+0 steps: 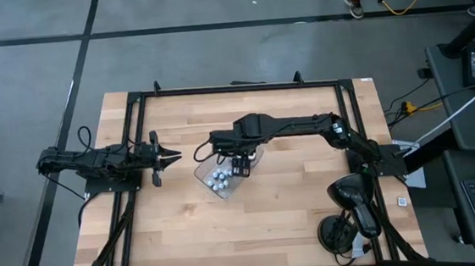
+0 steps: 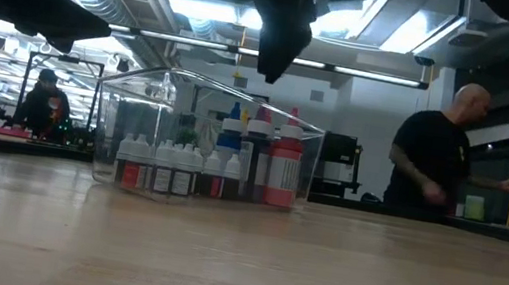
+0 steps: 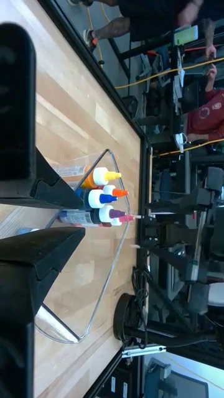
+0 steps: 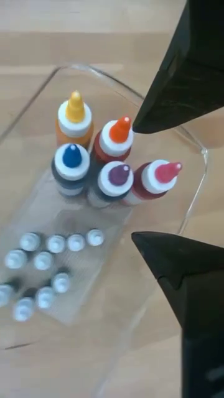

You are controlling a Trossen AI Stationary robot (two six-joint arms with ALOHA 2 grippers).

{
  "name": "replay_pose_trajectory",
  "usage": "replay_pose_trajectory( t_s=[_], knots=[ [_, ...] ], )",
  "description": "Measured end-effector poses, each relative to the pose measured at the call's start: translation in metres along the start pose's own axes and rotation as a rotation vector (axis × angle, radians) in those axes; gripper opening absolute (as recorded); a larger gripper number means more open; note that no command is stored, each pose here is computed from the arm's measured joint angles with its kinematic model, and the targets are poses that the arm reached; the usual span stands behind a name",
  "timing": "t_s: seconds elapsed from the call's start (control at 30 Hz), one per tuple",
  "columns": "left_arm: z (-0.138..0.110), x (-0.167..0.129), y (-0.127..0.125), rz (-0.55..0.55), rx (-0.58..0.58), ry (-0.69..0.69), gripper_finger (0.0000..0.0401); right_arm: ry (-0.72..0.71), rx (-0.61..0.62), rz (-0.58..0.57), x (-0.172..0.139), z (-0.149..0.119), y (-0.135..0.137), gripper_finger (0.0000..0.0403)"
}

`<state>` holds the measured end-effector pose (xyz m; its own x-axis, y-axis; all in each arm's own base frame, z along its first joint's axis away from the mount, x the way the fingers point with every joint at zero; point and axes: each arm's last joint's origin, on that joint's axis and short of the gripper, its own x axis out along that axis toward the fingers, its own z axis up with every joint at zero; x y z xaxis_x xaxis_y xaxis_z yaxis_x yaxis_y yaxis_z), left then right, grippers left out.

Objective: Pick & Place food coloring
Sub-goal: Return to Home Position

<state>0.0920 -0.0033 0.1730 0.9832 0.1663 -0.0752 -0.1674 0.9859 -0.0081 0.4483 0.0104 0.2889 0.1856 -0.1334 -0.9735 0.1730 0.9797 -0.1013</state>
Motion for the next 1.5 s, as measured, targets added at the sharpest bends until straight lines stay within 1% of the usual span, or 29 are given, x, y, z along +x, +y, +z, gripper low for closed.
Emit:
replay_pose_trajectory(
  t_s=[0.1, 0.23, 0.33, 0.4, 0.47, 0.53, 0.63, 0.7, 0.83, 0.97, 1.03, 1.17, 1.27, 1.33, 1.5],
  knots=[
    [0.000, 0.000, 0.000, 0.000, 0.000, 0.000, 0.0052, -0.030, 0.076, 0.006, -0.004, 0.001, -0.001, 0.0272],
    [0.000, 0.000, 0.000, 0.000, 0.000, 0.000, 0.0055, -0.144, 0.137, 0.031, 0.002, 0.011, -0.007, 0.0272],
    [0.000, 0.000, 0.000, 0.000, 0.000, 0.000, 0.0057, -0.321, 0.183, 0.086, 0.001, 0.022, -0.016, 0.0273],
    [0.000, 0.000, 0.000, 0.000, 0.000, 0.000, 0.0056, -0.447, 0.207, 0.115, -0.008, 0.023, -0.022, 0.0273],
    [0.000, 0.000, 0.000, 0.000, 0.000, 0.000, 0.0054, -0.562, 0.222, 0.134, -0.016, 0.021, -0.029, 0.0273],
    [0.000, 0.000, 0.000, 0.000, 0.000, 0.000, 0.0052, -0.664, 0.224, 0.143, -0.021, 0.012, -0.036, 0.0273],
    [0.000, 0.000, 0.000, 0.000, 0.000, 0.000, 0.0052, -0.817, 0.232, 0.145, -0.027, -0.009, -0.049, 0.0273],
    [0.000, 0.000, 0.000, 0.000, 0.000, 0.000, 0.0054, -0.882, 0.243, 0.133, -0.029, -0.027, -0.059, 0.0273],
    [0.000, 0.000, 0.000, 0.000, 0.000, 0.000, 0.0057, -0.897, 0.248, 0.038, -0.030, -0.070, -0.073, 0.0273],
    [0.000, 0.000, 0.000, 0.000, 0.000, 0.000, 0.0054, -0.924, 0.196, -0.092, -0.039, -0.110, -0.082, 0.0273],
    [0.000, 0.000, 0.000, 0.000, 0.000, 0.000, 0.0052, -0.962, 0.179, -0.163, -0.044, -0.130, -0.085, 0.0273],
    [0.000, 0.000, 0.000, 0.000, 0.000, 0.000, 0.0053, -1.095, 0.163, -0.287, -0.050, -0.167, -0.089, 0.0273],
    [0.000, 0.000, 0.000, 0.000, 0.000, 0.000, 0.0056, -1.172, 0.171, -0.349, -0.046, -0.192, -0.090, 0.0273],
    [0.000, 0.000, 0.000, 0.000, 0.000, 0.000, 0.0057, -1.205, 0.176, -0.356, -0.041, -0.205, -0.090, 0.0273],
    [0.000, 0.000, 0.000, 0.000, 0.000, 0.000, 0.0053, -1.205, 0.212, -0.371, -0.022, -0.235, -0.095, 0.0273]
  ],
)
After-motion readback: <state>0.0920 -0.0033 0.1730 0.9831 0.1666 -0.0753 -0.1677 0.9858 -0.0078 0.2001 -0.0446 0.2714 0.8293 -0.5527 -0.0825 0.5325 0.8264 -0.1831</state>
